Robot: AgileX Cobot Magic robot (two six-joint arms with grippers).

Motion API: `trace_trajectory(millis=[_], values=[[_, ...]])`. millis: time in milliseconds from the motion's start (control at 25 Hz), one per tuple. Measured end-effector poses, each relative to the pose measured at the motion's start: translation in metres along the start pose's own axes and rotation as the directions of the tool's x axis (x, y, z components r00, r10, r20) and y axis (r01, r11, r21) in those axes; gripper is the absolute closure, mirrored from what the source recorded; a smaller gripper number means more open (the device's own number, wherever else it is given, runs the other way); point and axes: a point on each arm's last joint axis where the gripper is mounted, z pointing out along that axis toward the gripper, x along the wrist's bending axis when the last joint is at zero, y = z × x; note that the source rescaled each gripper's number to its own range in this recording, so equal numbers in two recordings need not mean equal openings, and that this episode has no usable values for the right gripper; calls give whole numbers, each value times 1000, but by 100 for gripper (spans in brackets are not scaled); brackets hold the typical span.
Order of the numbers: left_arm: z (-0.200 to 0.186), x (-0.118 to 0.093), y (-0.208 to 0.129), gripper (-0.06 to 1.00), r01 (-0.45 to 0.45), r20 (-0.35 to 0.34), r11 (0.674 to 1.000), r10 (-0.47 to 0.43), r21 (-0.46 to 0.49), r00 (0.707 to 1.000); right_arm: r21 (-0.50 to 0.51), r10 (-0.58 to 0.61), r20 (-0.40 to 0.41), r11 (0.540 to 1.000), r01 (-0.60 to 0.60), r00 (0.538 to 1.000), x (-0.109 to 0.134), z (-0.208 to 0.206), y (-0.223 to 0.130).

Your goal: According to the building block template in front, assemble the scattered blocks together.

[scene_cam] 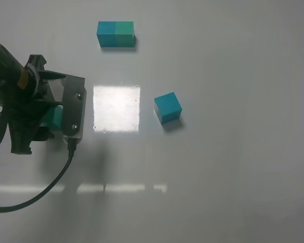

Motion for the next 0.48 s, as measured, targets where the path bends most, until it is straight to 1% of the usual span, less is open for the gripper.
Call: trace_trajectory(millis=[40,80,120,160,200,360,480], values=[[2,-1,1,32,-2,6,1000,2,2,1000,0,0,0,1000,0,1000,0,0,0],[3,-1,2,49,-2,10,1000,2,2,1000,0,0,0,1000,0,1000,0,0,0],[5,-1,2,78,-2,13,1000,2,5,1000,0,0,0,1000,0,1000,0,0,0],[5,-1,2,94,-3,13,1000,3,5,1000,0,0,0,1000,0,1000,0,0,0],[6,-1,2,93,-2,16,1000,2,7,1000,0,0,0,1000,0,1000,0,0,0],[5,-1,2,93,4,18,1000,-5,8,1000,0,0,0,1000,0,1000,0,0,0],[0,2,4,93,38,47,999,-38,1,998,0,0,0,1000,0,1000,0,0,0]])
